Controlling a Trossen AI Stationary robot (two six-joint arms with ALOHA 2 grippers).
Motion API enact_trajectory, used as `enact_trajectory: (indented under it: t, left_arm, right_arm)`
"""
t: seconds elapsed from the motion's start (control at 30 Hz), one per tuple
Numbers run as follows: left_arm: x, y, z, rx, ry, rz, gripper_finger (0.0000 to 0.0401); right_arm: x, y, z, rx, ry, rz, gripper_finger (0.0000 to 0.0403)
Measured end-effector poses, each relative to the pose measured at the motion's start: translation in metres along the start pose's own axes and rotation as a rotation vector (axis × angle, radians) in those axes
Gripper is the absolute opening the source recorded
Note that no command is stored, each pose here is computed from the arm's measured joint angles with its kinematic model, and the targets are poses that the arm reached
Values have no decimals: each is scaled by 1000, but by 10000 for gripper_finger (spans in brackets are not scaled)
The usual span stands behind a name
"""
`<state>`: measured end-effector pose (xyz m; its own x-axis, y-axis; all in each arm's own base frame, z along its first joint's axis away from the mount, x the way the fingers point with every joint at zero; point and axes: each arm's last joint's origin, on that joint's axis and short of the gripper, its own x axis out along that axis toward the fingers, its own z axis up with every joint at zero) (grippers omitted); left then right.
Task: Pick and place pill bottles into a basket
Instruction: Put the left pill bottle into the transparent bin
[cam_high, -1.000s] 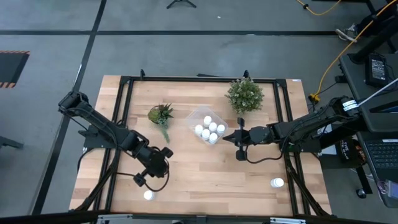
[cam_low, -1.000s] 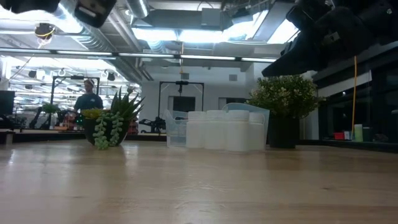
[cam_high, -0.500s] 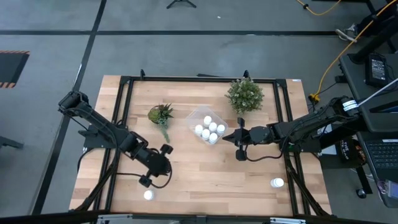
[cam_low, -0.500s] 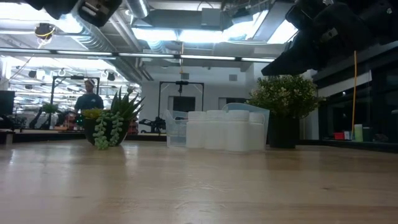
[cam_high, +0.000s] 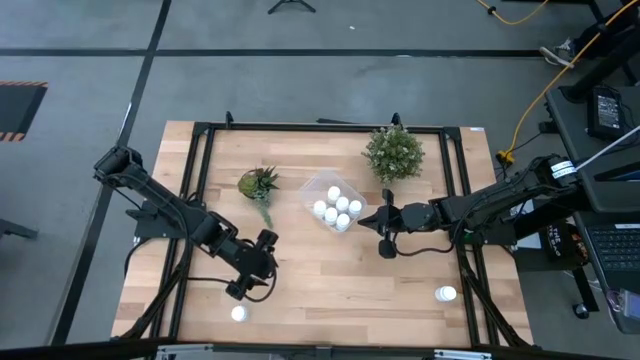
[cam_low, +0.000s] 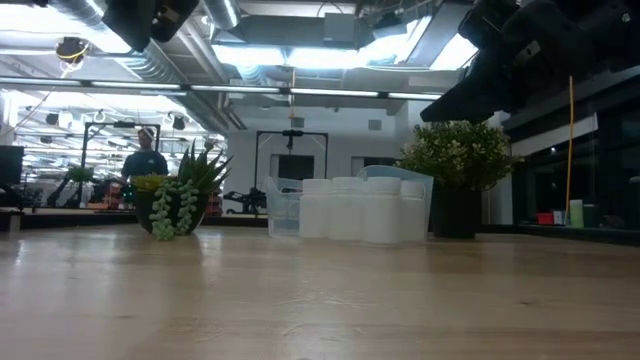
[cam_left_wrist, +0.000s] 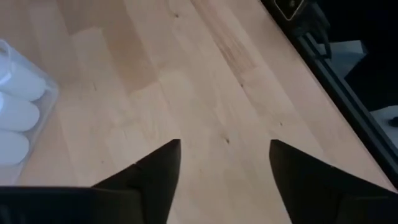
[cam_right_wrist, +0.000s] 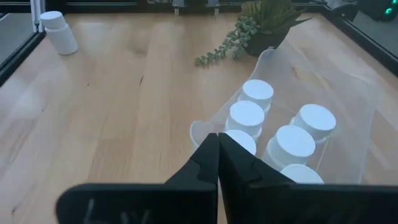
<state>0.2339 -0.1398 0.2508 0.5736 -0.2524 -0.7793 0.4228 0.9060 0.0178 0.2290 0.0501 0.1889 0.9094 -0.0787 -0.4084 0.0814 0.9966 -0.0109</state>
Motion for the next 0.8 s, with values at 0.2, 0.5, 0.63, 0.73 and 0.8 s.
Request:
enact_trajectory:
  t: [0.2,0.5,0.63,0.73,0.8]
  left_arm:
    - [-1,-11,-1,78,-2,-16,275]
    - [-5,-40,0,45,-52,-60,281]
    - [-6,-52,-3,7,-62,-30,281]
    - [-2,-62,-5,0,-56,-27,281]
    - [2,-69,-5,3,-63,-40,281]
  right_arm:
    - [0,0,0,-4,0,0,4]
    - [0,0,0,1,0,0,4]
    - [0,0,0,22,0,0,4]
    - [0,0,0,22,0,0,4]
    - [0,0,0,23,-1,0,4]
